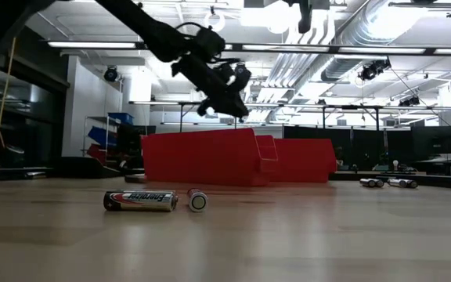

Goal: Sort batteries
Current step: Put the silver battery into the top red bin

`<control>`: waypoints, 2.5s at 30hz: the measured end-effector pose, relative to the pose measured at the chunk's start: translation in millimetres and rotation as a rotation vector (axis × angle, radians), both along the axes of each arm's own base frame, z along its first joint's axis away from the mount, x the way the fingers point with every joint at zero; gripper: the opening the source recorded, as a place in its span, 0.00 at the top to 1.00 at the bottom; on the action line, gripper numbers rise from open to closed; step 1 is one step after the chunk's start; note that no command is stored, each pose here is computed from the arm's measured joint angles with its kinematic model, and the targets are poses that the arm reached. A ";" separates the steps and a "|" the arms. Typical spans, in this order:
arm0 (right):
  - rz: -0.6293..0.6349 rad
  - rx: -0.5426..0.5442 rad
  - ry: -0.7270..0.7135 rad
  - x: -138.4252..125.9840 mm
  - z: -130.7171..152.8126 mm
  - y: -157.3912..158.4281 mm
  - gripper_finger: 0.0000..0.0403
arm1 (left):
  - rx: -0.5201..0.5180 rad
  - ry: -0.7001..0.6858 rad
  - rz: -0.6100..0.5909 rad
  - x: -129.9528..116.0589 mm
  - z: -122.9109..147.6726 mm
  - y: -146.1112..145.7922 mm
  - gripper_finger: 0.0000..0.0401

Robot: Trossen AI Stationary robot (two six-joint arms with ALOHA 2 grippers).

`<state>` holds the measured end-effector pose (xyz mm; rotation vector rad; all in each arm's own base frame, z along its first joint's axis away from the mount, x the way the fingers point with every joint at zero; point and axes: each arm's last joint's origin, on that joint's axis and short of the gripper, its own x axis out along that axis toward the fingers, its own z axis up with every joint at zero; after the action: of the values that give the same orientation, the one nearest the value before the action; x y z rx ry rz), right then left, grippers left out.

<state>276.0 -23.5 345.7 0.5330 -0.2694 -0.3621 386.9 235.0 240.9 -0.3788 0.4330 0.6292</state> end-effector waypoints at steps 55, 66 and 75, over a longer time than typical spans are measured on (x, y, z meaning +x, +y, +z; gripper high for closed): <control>0.238 0.024 -0.015 -0.6 0.9 51.5 1.00 | -0.346 0.955 -0.539 -255.1 -98.0 -346.9 0.59; 0.255 0.010 -0.006 -0.5 0.5 52.1 1.00 | -0.381 0.991 -0.554 -260.4 -114.3 -333.8 0.63; 0.317 -0.023 -0.009 -3.0 3.2 53.6 1.00 | -0.458 0.654 -0.478 -214.6 -85.2 -340.4 0.93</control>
<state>273.1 30.1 348.9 0.5451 -0.1932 -0.0496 172.3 -105.4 155.6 -0.4771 1.2643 0.1610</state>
